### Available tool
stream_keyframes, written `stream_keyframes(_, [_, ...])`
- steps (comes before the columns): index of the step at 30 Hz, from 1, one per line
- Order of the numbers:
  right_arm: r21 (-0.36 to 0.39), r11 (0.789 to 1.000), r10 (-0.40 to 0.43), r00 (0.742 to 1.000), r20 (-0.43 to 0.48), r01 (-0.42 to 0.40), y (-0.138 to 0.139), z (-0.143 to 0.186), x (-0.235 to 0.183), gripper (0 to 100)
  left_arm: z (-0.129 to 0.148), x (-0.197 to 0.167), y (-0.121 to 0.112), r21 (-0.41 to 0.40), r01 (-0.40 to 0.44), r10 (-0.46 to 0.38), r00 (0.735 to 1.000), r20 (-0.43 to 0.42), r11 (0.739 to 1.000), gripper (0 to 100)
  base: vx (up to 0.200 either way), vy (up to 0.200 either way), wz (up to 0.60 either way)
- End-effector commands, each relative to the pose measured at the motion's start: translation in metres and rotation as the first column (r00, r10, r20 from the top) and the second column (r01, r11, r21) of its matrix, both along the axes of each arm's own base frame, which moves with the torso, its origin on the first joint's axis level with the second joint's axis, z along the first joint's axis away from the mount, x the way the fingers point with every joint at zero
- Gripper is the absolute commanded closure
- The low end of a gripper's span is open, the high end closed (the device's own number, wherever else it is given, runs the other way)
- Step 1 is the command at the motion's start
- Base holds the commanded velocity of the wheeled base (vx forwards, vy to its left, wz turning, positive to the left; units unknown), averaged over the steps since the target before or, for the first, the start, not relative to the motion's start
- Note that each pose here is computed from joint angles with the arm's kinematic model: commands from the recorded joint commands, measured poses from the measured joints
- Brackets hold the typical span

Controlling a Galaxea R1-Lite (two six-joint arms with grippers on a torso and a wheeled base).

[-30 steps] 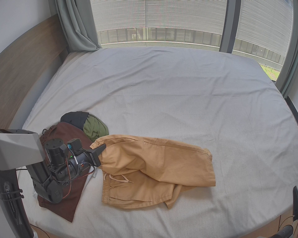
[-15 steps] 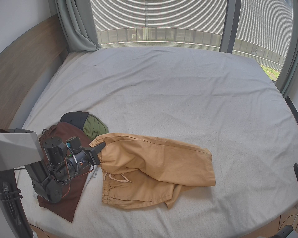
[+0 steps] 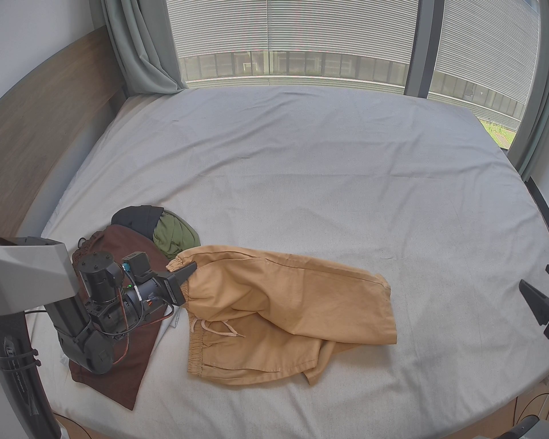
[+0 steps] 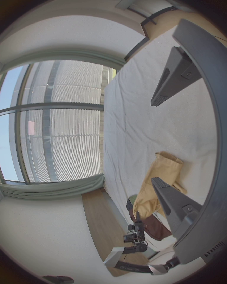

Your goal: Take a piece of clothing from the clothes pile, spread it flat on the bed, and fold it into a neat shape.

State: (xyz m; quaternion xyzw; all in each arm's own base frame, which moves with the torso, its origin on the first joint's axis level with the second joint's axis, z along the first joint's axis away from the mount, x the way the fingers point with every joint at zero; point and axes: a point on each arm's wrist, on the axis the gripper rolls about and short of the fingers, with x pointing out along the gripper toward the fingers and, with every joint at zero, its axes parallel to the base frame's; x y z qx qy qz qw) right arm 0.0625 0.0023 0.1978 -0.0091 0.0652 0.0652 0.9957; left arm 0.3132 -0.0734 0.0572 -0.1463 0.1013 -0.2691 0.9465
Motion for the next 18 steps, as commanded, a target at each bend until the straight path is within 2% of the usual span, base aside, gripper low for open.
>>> stream_keyframes(1, [0.017, 0.998, 0.065, 0.993, -0.094, -0.064, 0.001, -0.003, 0.021, 0, 0.001, 0.001, 0.000, -0.001, 0.000, 0.000, 1.000, 0.008, 1.000, 100, 0.000, 0.000, 0.00])
stream_keyframes(3, [0.031, 0.995, 0.103, 0.985, -0.135, -0.100, 0.002, -0.007, 0.029, 0, 0.002, 0.000, 0.000, -0.002, 0.001, -0.001, 1.000, 0.009, 1.000, 100, 0.000, 0.000, 0.00])
stream_keyframes(9, [0.045, 0.991, 0.135, 0.975, -0.178, -0.129, 0.003, -0.007, 0.044, 0, 0.005, -0.001, 0.000, -0.005, 0.004, -0.004, 1.000, 0.018, 1.000, 100, 0.000, 0.000, 0.00])
stream_keyframes(12, [0.084, 0.975, 0.218, 0.954, -0.204, -0.205, 0.004, -0.004, 0.059, 0, 0.006, -0.001, 0.000, -0.006, 0.003, -0.002, 1.000, 0.022, 1.000, 100, 0.000, 0.000, 0.00])
stream_keyframes(16, [0.105, 0.973, 0.227, 0.946, -0.231, -0.208, 0.004, -0.004, 0.070, 0, 0.005, -0.001, 0.000, -0.005, 0.003, -0.002, 1.000, 0.018, 1.000, 100, 0.000, 0.000, 0.00])
stream_keyframes(18, [0.161, 0.967, 0.234, 0.942, -0.241, -0.199, 0.005, -0.004, 0.078, 0, 0.004, -0.003, -0.001, -0.005, 0.009, -0.008, 1.000, 0.011, 1.000, 100, 0.000, 0.000, 0.00])
